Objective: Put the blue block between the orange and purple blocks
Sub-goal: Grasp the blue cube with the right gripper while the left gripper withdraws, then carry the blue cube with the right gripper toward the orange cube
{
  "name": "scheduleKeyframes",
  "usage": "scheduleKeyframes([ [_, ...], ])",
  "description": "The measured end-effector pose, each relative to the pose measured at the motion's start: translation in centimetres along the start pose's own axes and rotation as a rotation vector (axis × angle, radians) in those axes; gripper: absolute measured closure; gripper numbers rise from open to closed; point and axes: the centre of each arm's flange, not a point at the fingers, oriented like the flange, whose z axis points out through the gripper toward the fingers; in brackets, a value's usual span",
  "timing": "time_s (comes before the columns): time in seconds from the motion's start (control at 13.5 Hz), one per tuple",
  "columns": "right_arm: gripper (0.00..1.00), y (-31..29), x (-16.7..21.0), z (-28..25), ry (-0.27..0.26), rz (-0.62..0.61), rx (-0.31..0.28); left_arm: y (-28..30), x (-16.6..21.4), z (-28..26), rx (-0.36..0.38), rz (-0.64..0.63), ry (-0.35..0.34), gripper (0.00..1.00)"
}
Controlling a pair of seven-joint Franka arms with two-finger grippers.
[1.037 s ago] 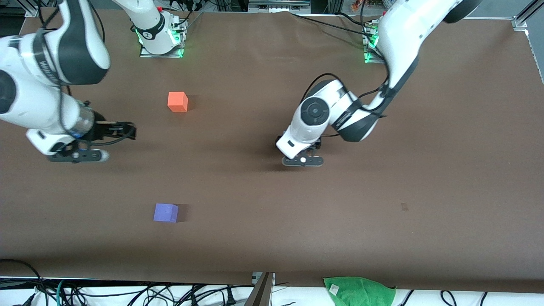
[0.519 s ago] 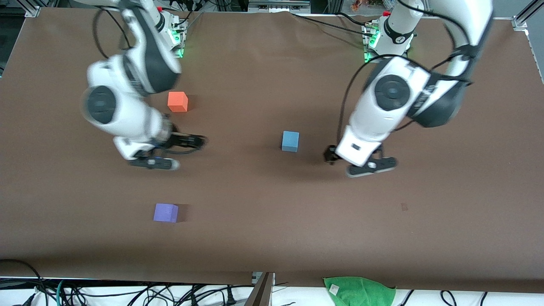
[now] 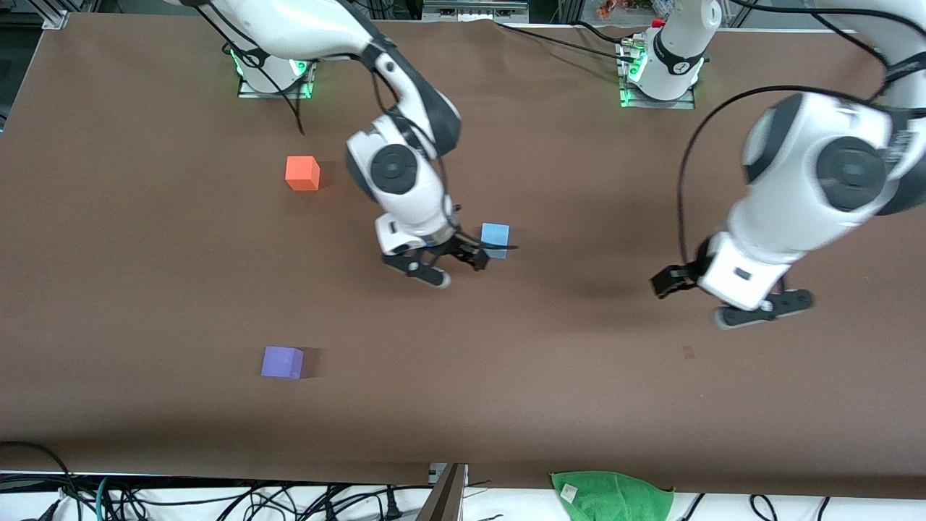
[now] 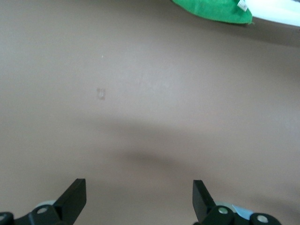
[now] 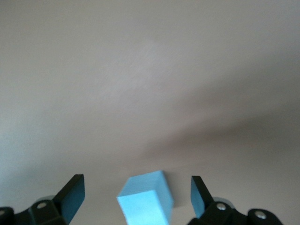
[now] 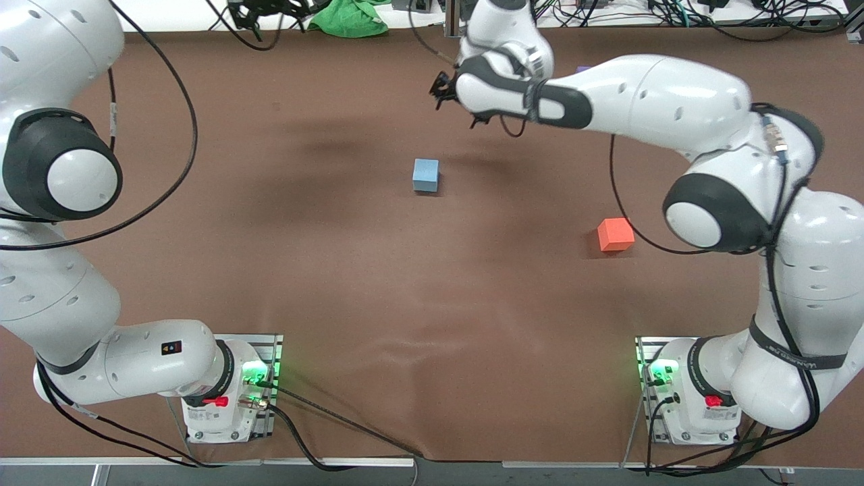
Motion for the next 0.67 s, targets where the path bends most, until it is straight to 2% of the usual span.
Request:
scheduleKeyframes([
  [0.07, 0.0, -0.4, -1.5, 1.9, 0.018, -0.022, -0.015, -2.2, 0.7, -0.7, -0.018, 0.027, -0.026, 0.0],
  [0.22, 0.0, -0.8, -4.1, 5.4, 0.058, -0.055, -0.053, -5.6, 1.0, -1.7, -0.008, 0.076, -0.088, 0.0],
  [0.37, 0.0, -1.0, -5.8, 7.5, 0.078, -0.091, -0.069, -6.1, 0.2, -3.1, 0.015, 0.092, -0.147, 0.0],
  [0.67, 0.0, -1.2, -7.7, 8.6, 0.095, -0.143, -0.088, -6.3, -2.1, -7.0, 0.052, 0.099, -0.19, 0.0],
])
